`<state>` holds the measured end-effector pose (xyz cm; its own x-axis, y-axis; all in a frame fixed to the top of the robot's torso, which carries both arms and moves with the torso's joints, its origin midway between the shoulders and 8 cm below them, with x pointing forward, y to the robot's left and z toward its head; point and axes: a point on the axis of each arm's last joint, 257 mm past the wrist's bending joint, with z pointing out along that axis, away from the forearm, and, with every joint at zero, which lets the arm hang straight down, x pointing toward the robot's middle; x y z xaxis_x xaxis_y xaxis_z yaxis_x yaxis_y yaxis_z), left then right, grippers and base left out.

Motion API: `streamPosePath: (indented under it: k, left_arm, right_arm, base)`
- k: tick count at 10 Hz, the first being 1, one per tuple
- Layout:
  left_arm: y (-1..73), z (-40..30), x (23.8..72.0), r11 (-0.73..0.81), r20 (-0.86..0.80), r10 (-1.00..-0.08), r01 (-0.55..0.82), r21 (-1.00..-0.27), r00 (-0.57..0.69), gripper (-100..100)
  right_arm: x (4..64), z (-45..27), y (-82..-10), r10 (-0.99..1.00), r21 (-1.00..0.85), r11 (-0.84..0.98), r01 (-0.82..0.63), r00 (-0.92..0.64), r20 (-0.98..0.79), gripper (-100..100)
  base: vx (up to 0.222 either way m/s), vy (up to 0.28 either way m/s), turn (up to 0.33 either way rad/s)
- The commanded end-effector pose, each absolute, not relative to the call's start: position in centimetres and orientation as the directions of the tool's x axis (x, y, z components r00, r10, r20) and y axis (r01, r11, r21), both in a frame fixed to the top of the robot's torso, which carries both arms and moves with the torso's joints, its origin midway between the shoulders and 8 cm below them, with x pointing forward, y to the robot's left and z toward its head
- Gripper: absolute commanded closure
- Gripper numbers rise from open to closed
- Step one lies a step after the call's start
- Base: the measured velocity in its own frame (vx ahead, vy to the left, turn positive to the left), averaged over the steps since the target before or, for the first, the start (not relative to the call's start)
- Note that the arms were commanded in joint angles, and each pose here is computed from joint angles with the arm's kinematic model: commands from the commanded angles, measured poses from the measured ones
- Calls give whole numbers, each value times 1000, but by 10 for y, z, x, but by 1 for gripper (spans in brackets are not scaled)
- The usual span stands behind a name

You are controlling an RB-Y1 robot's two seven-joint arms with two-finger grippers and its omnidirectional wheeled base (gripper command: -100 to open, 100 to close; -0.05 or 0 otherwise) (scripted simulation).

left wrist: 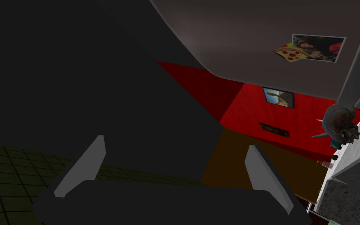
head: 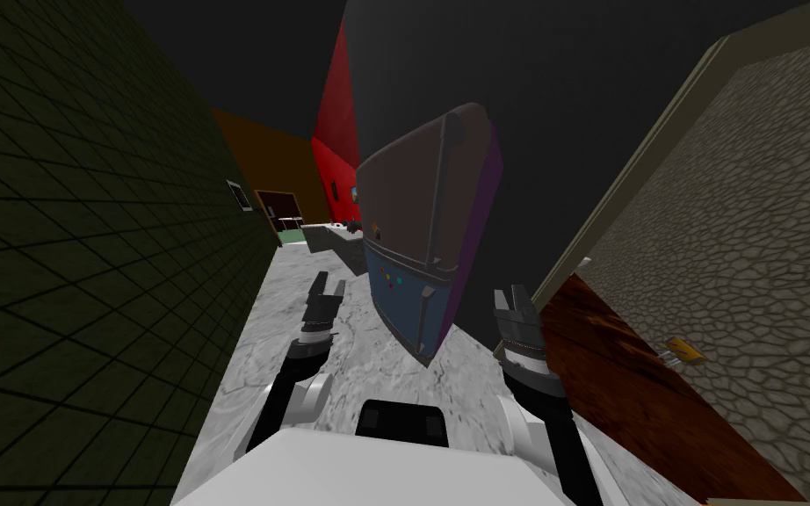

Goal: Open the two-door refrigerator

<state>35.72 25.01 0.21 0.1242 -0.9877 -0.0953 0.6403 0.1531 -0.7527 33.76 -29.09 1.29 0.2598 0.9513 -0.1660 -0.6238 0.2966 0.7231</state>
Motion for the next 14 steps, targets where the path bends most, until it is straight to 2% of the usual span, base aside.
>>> streamPosePath:
  k: [1,9,10,14]
  left_arm:
    - [250,2,357,153,-95,-988,640,-753,124,0]
    - [250,2,357,153,-95,-988,641,-752,124,0]
    - [248,0,361,164,-122,-986,635,-755,110,-100]
    - [249,-10,380,197,-189,-979,610,-768,78,-100]
  right_arm:
    - [338,13,-291,951,723,297,-624,260,-166,0]
    - [338,13,-291,951,723,297,-624,260,-166,0]
    - [338,13,-291,951,723,297,-624,260,-166,0]
    - [338,13,-291,951,723,296,-624,260,-166,0]
  base:
    - [0,0,0]
    - [0,0,0]
    - [7,-26,21]
    - [5,-87,39]
